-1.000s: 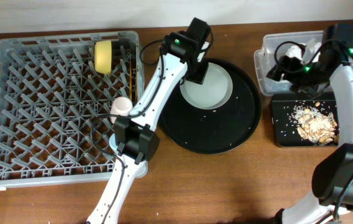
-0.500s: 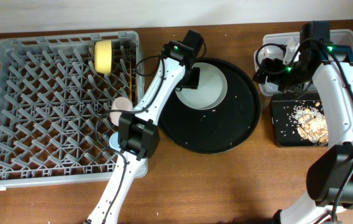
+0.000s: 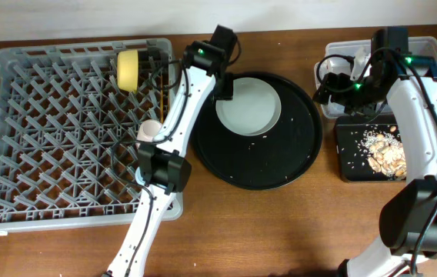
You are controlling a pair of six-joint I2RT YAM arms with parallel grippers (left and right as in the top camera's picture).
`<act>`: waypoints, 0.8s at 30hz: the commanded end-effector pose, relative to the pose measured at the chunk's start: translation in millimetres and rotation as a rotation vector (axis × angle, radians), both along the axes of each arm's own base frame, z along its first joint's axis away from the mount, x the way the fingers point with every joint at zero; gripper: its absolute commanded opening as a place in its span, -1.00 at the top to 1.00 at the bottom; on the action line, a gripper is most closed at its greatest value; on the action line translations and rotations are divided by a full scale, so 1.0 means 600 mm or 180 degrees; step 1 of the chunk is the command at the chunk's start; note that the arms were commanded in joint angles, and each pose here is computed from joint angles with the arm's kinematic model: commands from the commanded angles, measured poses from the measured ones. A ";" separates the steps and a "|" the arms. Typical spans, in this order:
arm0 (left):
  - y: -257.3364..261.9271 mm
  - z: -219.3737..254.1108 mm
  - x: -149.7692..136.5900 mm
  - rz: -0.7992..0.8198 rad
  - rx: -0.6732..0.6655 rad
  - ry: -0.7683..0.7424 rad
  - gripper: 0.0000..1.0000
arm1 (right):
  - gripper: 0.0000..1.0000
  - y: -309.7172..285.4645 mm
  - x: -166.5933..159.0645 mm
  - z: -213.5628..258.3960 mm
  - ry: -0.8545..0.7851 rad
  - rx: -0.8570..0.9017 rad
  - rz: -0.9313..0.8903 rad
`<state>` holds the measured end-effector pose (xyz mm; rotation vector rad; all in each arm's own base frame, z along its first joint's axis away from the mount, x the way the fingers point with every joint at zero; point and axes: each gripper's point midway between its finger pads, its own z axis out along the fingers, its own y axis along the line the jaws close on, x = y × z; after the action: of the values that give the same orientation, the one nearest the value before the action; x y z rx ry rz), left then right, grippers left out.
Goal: Sort waste into correct bins and load items into the dishwasher rack
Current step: 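Reach the left gripper to the white plate and grasp its rim, then carry the white plate into the rack and stand it upright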
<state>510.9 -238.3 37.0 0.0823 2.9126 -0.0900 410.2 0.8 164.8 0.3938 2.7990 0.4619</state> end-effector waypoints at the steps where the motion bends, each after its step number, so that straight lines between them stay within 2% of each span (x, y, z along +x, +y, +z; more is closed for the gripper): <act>1: 0.004 -0.081 -0.017 0.0137 0.0073 0.0297 0.18 | -0.80 -0.001 0.006 0.011 -0.0071 -0.0058 0.0039; 4: 0.001 -0.081 -0.019 0.0124 0.0067 0.0303 0.62 | -0.80 -0.001 0.006 0.011 -0.0072 -0.0058 0.0038; 5: 0.000 -0.081 -0.021 0.0119 0.0072 0.0312 0.92 | -0.80 0.000 0.006 0.011 -0.0073 -0.0057 0.0040; 6: -0.004 -0.081 -0.023 0.0105 0.0057 0.0319 0.99 | -0.80 0.000 0.006 0.011 -0.0072 -0.0057 0.0039; 9: -0.011 -0.050 -0.021 -0.0053 -0.0020 0.0241 0.99 | -0.80 0.000 0.006 0.011 -0.0072 -0.0057 0.0039; 11: -0.005 0.014 -0.015 -0.0207 -0.0053 0.0062 0.99 | -0.80 0.000 0.006 0.011 -0.0072 -0.0057 0.0039; 14: 0.043 0.197 -0.006 -0.0303 0.0056 -0.0550 0.99 | -0.80 0.000 0.006 0.011 -0.0072 -0.0057 0.0039; 16: 0.081 0.273 -0.015 -0.0283 0.0310 -0.0825 0.99 | -0.80 0.000 0.006 0.011 -0.0072 -0.0057 0.0039; 17: 0.129 0.346 -0.031 -0.0138 0.0651 -0.1086 0.99 | -0.80 0.000 0.006 0.011 -0.0072 -0.0057 0.0039; 18: 0.153 0.402 -0.041 -0.0253 0.0868 -0.1312 0.99 | -0.80 0.000 0.006 0.012 -0.0074 -0.0056 0.0038; 20: 0.181 0.462 -0.056 -0.0294 0.1114 -0.1549 0.99 | -0.80 0.000 0.006 0.012 -0.0072 -0.0055 0.0038; 24: 0.316 0.603 -0.099 0.0072 0.2672 -0.1897 0.99 | -0.80 0.000 0.005 0.011 -0.0068 -0.0051 0.0038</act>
<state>467.0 -113.3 345.4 0.2285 2.3365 0.4469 409.8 0.3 164.6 0.3947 2.8013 0.4577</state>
